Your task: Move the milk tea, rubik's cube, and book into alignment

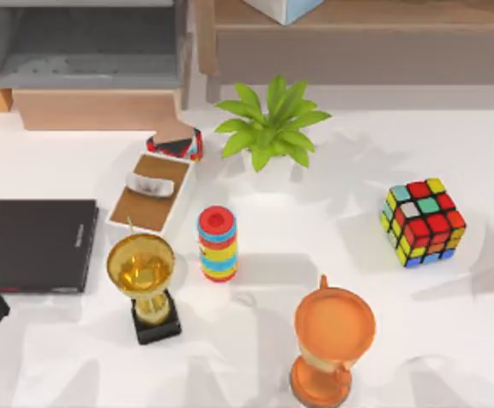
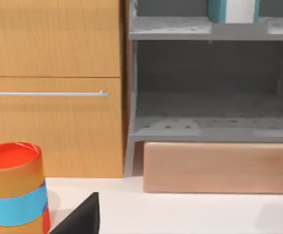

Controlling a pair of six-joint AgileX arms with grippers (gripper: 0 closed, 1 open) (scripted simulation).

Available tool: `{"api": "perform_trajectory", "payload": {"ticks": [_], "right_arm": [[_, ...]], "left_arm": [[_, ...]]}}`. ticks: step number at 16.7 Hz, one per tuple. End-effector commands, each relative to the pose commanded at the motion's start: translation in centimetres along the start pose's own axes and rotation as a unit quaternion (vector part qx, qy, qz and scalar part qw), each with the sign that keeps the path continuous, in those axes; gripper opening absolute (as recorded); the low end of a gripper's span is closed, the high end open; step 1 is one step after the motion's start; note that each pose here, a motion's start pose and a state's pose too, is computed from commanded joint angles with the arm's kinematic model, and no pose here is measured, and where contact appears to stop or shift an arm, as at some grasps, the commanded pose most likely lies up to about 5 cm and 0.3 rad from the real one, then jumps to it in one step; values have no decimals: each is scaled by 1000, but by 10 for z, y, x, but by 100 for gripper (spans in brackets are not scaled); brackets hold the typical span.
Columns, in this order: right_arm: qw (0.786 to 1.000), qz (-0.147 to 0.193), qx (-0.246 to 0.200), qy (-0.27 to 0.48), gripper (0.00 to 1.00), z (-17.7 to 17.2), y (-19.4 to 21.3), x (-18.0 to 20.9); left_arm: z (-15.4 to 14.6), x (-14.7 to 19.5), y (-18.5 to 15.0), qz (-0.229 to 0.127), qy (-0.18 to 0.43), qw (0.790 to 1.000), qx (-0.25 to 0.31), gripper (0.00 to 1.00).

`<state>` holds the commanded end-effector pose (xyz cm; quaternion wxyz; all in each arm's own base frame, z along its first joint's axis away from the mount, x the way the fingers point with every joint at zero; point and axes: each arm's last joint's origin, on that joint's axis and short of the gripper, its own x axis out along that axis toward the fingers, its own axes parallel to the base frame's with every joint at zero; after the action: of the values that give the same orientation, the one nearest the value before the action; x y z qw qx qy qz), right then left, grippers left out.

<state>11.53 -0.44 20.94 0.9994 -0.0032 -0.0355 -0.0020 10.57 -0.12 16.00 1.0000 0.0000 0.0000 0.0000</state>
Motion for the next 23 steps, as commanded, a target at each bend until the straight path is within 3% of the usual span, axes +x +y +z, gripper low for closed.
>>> {"api": "perform_trajectory", "payload": {"ticks": [3, 7, 11, 15, 18, 23], "right_arm": [[1000, -1, -3, -10, 100, 36, -5, 28], [1000, -2, -5, 11, 100, 58, -19, 102], [999, -3, -1, 40, 100, 36, -44, 188], [999, -5, -1, 42, 100, 3, -68, 246], [999, -6, -2, 37, 100, -13, -79, 267], [999, -6, -2, 35, 100, -17, -82, 272]], "left_arm": [[0, 0, 0, 0, 0, 1000, 0, 100], [0, 0, 0, 0, 0, 1000, 0, 100], [0, 0, 0, 0, 0, 1000, 0, 100], [0, 0, 0, 0, 0, 1000, 0, 100], [0, 0, 0, 0, 0, 1000, 0, 100], [0, 0, 0, 0, 0, 1000, 0, 100]]}}
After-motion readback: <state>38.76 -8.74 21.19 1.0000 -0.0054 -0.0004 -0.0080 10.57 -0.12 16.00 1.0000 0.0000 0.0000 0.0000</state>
